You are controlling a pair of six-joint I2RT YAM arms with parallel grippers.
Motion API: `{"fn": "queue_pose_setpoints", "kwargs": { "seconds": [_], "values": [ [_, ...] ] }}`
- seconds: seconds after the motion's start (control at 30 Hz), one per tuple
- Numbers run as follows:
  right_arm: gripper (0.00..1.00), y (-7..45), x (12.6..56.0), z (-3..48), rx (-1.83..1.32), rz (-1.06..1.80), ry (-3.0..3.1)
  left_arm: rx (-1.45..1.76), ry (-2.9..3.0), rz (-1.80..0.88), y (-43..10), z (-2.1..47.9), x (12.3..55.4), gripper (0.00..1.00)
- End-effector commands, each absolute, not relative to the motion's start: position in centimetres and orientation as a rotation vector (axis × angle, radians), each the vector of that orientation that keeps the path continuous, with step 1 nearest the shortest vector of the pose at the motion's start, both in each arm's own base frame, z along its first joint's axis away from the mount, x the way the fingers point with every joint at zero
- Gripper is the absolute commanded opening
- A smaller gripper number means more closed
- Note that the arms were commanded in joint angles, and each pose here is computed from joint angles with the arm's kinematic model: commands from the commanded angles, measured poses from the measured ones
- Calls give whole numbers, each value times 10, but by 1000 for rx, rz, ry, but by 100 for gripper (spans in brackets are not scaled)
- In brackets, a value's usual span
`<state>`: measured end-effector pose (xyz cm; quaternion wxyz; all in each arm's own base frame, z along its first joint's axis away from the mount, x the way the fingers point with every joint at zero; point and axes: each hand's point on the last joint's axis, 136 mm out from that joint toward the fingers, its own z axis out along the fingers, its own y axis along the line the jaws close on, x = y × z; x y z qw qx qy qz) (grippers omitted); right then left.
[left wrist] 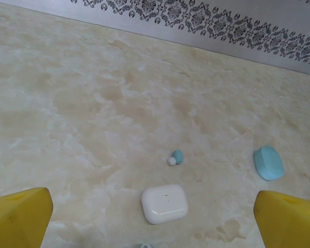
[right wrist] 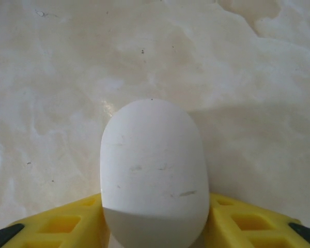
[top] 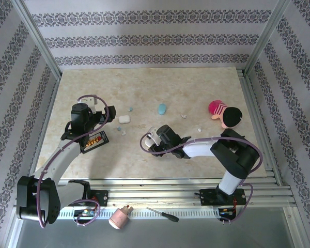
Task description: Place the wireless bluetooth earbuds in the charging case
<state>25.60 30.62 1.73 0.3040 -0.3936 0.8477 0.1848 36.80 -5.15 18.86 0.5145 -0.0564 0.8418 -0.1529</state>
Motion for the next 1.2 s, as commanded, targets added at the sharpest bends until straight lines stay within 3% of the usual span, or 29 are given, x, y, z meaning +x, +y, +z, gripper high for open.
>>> {"fn": "queue_pose_setpoints", "kwargs": {
  "seconds": [0.0, 0.43, 0.9, 1.17],
  "values": [
    [41, 319, 247, 17, -1100, 589, 2236, -113, 2025, -403, -61, 193, 369, 99],
    [39, 312, 248, 68, -1063, 748, 2156, 404, 1927, -510, -136, 210, 357, 99],
    [35, 276, 265, 162, -1015, 861, 2003, 875, 1690, -869, -216, 249, 298, 100],
    [33, 268, 255, 194, -1182, 862, 1973, 971, 1637, -982, -226, 255, 273, 100]
  ]
}}
